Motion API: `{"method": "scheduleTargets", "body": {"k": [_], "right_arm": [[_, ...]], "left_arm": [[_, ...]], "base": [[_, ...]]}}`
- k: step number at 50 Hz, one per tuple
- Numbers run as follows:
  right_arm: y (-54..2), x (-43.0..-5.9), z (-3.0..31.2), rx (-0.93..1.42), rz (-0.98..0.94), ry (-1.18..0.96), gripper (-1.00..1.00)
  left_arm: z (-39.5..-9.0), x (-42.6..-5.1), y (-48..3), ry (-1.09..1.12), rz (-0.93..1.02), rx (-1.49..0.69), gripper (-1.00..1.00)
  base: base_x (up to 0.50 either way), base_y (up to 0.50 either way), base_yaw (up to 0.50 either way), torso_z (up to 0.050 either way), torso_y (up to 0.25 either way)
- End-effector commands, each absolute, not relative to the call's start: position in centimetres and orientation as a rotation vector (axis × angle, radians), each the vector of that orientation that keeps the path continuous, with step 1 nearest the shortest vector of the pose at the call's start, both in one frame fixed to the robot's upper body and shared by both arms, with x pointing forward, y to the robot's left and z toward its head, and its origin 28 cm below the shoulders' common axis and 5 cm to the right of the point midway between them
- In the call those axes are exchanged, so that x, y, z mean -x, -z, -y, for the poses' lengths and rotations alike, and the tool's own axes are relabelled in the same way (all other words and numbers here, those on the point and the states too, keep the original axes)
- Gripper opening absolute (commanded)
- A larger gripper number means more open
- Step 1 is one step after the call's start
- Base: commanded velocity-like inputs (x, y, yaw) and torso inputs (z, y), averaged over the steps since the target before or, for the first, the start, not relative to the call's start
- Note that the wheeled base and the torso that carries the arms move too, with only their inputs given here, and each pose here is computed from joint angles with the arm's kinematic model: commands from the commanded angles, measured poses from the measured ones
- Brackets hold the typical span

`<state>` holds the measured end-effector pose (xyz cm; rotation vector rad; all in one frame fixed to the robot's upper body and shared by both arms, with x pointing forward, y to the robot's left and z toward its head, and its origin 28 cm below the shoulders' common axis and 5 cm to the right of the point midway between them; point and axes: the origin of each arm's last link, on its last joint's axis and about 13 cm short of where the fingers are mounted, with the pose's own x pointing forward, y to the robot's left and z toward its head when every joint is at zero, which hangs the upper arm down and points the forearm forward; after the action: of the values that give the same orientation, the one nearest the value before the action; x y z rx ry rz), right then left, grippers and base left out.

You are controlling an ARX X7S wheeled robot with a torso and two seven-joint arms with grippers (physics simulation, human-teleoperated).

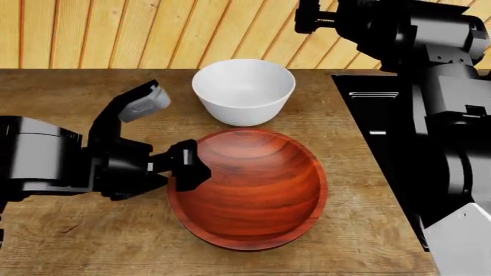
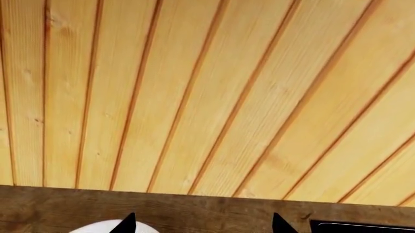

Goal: Stack the bowls in the sink.

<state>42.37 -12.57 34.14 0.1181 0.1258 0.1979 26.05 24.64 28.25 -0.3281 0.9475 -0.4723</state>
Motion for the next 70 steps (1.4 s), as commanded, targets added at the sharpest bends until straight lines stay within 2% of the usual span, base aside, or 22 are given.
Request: {"method": "scheduleTargets", "body": {"k": [1, 13, 14, 29, 52, 70], "right_arm": [[-33.9, -42.4, 12.5, -0.114, -0.132, -0.199, 1.00], [-33.8, -42.4, 12.4, -0.110, -0.136, -0.202, 1.00], [-33.8, -42.4, 12.4, -0.110, -0.135, -0.201, 1.00], [-34.0, -42.4, 12.3, -0.108, -0.132, -0.198, 1.00], [-34.6, -42.3, 12.1, -0.116, -0.112, -0.199, 1.00], [-35.1, -42.3, 11.9, -0.141, -0.092, -0.206, 1.00]], "left_arm": [[-24.2, -26.3, -27.0, 0.495, -0.984, 0.335, 1.00], [-23.7, -26.8, -25.9, 0.522, -1.004, 0.353, 1.00], [-23.7, -26.8, -25.8, 0.522, -1.003, 0.353, -1.00], [-23.9, -27.0, -26.8, 0.523, -0.959, 0.338, -1.00], [-24.9, -24.6, -32.8, 0.541, -0.775, 0.281, -1.00], [-27.0, -22.0, -36.5, 0.401, -0.640, 0.260, -1.00]], "base": [[0.00, 0.00, 0.00, 0.000, 0.000], [0.00, 0.00, 0.00, 0.000, 0.000], [0.00, 0.00, 0.00, 0.000, 0.000], [0.00, 0.00, 0.00, 0.000, 0.000], [0.00, 0.00, 0.00, 0.000, 0.000], [0.00, 0.00, 0.00, 0.000, 0.000]]}}
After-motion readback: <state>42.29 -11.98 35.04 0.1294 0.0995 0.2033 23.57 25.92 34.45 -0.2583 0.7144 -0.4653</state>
